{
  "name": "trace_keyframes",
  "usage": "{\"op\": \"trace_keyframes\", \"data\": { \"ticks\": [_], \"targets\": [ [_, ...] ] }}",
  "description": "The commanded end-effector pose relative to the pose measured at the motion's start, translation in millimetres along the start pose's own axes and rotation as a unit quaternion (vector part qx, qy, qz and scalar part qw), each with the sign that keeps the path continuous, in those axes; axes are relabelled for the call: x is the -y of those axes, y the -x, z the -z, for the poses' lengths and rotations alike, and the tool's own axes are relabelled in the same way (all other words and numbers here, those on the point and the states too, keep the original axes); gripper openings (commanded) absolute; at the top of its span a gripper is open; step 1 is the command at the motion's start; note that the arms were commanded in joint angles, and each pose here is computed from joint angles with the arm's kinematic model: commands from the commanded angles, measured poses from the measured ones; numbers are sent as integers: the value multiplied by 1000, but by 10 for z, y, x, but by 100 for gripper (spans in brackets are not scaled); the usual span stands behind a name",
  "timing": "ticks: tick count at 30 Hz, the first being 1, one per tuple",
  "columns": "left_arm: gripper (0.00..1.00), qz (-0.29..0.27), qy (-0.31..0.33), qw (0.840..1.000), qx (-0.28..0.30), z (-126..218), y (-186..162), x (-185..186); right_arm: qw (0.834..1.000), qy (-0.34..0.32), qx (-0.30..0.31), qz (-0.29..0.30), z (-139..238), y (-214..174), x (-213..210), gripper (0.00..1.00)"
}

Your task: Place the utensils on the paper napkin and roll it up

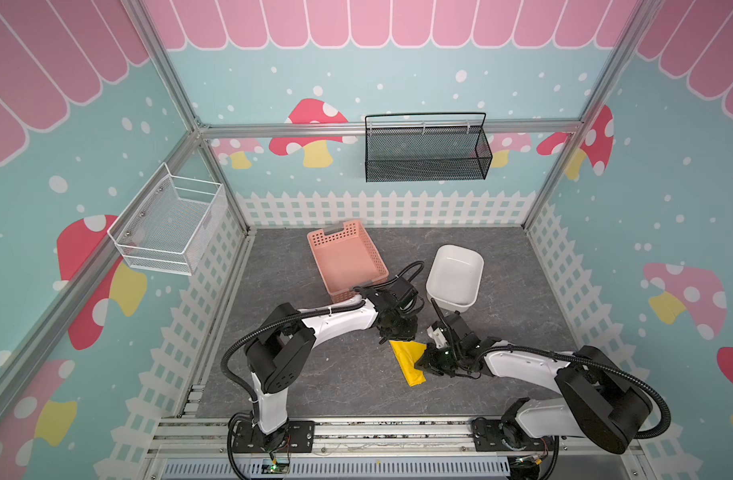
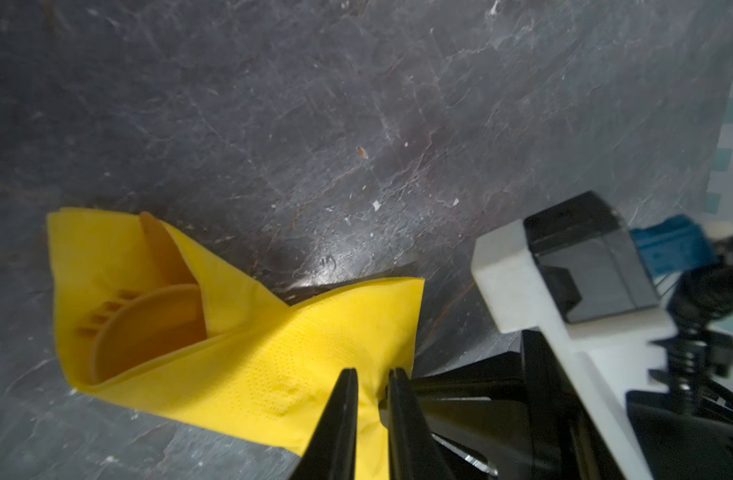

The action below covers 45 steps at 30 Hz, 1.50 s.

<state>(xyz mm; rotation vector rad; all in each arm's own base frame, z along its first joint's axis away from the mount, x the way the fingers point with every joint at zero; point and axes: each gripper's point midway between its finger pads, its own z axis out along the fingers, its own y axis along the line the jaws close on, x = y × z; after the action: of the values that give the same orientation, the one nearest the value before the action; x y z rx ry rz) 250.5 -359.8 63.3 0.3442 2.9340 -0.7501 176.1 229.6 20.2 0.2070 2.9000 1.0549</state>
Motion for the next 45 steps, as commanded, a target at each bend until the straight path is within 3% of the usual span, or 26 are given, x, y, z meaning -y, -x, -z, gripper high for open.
{"op": "trace_keyframes", "data": {
  "ticks": [1,10,18,29,36,45],
  "targets": [
    [16,1,37,999,-24,-153,-143,-216,999,-43,-13,-29,-36,-118,238,10],
    [16,-1,69,997,-43,-367,-218,-422,999,-30,-7,-11,-19,-57,130,13],
    [15,-2,76,996,-51,-398,-273,-488,998,-14,21,66,114,167,-181,19],
    [15,-3,75,996,-50,-406,-269,-485,989,-50,-32,137,54,123,-122,24],
    [15,-4,75,996,-50,-400,-276,-488,985,-88,-59,139,24,35,80,27],
    [15,0,74,996,-52,-416,-274,-485,987,-42,-83,131,-34,-82,-5,28]
  ]
}}
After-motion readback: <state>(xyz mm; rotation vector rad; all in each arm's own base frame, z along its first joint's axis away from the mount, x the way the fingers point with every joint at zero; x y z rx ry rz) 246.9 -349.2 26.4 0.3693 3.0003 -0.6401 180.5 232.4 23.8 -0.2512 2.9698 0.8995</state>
